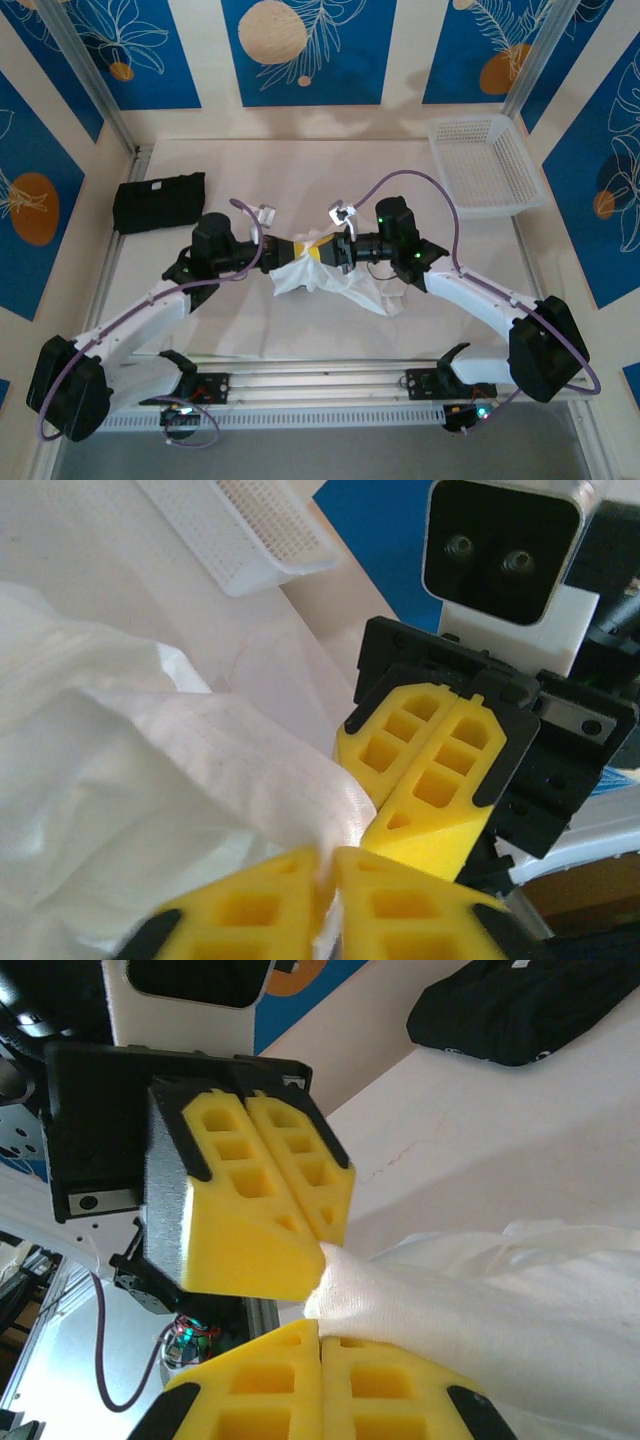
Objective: Fold the inside-out t-shirt
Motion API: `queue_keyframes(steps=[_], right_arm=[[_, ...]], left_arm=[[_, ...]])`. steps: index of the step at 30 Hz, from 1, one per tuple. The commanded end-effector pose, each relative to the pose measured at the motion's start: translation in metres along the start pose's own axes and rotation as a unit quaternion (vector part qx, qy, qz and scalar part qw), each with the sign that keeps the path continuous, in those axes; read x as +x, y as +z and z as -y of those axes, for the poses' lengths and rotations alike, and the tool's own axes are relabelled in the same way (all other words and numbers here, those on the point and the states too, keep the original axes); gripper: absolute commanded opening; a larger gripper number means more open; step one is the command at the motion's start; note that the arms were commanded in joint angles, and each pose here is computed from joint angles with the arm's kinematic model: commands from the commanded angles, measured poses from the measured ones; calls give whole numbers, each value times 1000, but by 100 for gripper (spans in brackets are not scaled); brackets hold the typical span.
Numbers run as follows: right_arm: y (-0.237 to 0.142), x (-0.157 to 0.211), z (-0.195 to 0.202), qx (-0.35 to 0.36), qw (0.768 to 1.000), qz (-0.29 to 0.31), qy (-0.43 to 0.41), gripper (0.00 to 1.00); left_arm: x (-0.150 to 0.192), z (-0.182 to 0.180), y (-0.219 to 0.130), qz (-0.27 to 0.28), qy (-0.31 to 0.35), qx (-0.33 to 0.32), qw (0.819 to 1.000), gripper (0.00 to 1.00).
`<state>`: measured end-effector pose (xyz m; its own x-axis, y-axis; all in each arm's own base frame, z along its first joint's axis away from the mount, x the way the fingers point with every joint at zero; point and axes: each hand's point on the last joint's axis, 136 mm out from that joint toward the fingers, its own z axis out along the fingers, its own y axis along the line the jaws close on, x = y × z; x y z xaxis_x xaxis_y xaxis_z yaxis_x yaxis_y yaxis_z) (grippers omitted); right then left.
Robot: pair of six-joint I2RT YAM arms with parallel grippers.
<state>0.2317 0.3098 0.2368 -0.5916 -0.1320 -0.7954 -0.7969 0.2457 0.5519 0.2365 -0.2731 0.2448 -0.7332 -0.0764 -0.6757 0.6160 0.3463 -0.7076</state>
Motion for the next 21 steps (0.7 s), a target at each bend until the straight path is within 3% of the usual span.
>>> queue_keyframes(steps=[1, 4, 7, 13, 16, 21], right_arm=[[-3, -7, 4, 20, 1000, 5, -3, 0], [-12, -7, 34, 112, 993, 1, 31, 9], [-37, -6, 68, 221, 972, -7, 84, 22], [-113, -4, 104, 354, 925, 19, 138, 34], [-142, -1, 111, 378, 911, 37, 159, 36], [-151, 11, 117, 379, 905, 28, 193, 38]], left_arm=[[-9, 10, -3, 16, 22, 5, 1000, 0], [-17, 19, -9, 37, 39, 5, 999, 0], [-14, 32, -7, 35, 79, -12, 996, 0], [34, 52, 45, -29, 154, -23, 987, 0], [58, 60, 79, -68, 167, -11, 984, 1], [95, 70, 129, -123, 176, 16, 976, 3]])
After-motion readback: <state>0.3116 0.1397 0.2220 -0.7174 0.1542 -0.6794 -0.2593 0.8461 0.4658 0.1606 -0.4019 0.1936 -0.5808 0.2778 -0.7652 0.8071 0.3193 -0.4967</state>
